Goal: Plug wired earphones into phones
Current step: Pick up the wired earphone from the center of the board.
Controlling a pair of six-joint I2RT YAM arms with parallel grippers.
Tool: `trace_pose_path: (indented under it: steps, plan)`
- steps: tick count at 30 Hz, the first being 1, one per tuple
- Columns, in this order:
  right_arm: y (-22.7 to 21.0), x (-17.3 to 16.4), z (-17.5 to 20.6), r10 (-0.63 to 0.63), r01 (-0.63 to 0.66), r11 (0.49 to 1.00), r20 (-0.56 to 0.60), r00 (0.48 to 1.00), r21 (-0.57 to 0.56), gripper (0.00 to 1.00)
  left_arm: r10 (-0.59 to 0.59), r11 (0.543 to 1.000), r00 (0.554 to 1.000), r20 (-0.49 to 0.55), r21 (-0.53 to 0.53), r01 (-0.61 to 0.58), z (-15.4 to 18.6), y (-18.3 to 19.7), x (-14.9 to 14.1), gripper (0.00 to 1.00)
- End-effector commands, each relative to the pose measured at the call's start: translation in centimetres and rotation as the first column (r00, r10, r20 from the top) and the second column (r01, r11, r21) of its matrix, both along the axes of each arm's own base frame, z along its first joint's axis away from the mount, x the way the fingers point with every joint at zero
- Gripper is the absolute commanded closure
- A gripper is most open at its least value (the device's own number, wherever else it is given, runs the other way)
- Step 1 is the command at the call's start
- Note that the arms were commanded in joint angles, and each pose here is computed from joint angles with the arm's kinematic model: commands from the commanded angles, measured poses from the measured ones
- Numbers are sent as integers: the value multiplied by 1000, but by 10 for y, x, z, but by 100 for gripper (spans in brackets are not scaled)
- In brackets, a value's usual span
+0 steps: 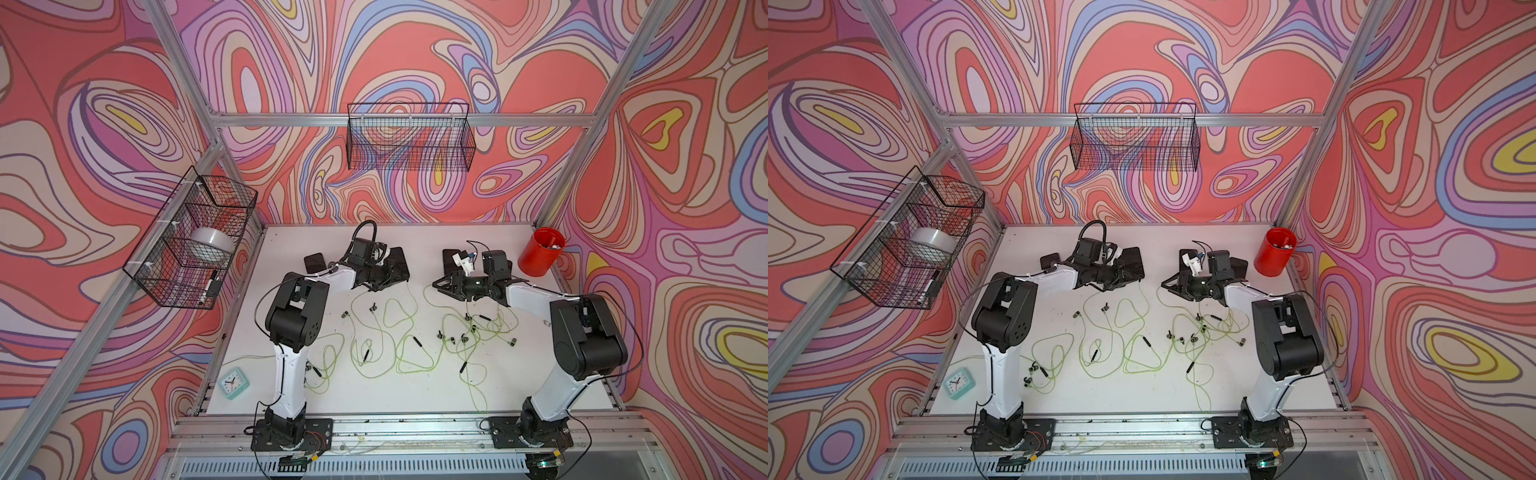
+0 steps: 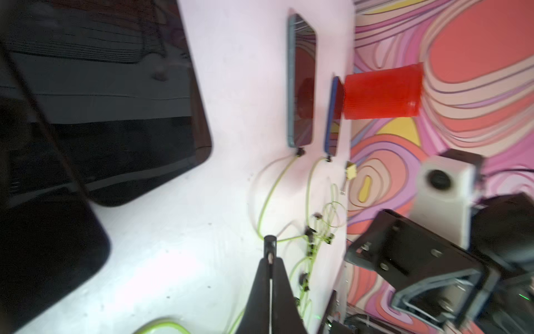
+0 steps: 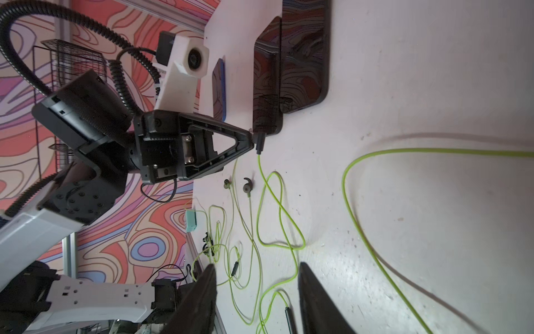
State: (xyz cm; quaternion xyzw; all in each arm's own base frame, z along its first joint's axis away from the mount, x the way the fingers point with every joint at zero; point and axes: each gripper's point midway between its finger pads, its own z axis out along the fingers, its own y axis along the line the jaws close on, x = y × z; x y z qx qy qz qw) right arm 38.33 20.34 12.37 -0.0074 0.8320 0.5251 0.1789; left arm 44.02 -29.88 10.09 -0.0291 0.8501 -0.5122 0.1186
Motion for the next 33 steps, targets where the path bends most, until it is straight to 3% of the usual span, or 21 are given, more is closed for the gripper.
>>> trace_pose_path:
  steps: [1, 7, 11, 17, 33]
  plan:
    - [11, 1, 16, 66, -71, 990, 46, 997, 119, 58, -57, 973, 996, 65, -222, 70, 54, -9, -2, 100]
    - [14, 13, 25, 51, -63, 983, 75, 996, 175, 69, -87, 934, 992, 88, -339, 112, 76, -15, -5, 100]
    - [16, 27, 28, 19, -37, 977, 89, 996, 212, 71, -92, 902, 992, 83, -415, 119, 82, -20, -6, 100]
    - [22, 42, 38, -11, -20, 958, 107, 994, 285, 62, -108, 901, 991, 74, -413, 129, 76, -32, -12, 100]
    - [31, 49, 52, -13, -31, 947, 136, 991, 320, 64, -131, 905, 989, 68, -398, 148, 67, -46, -15, 100]
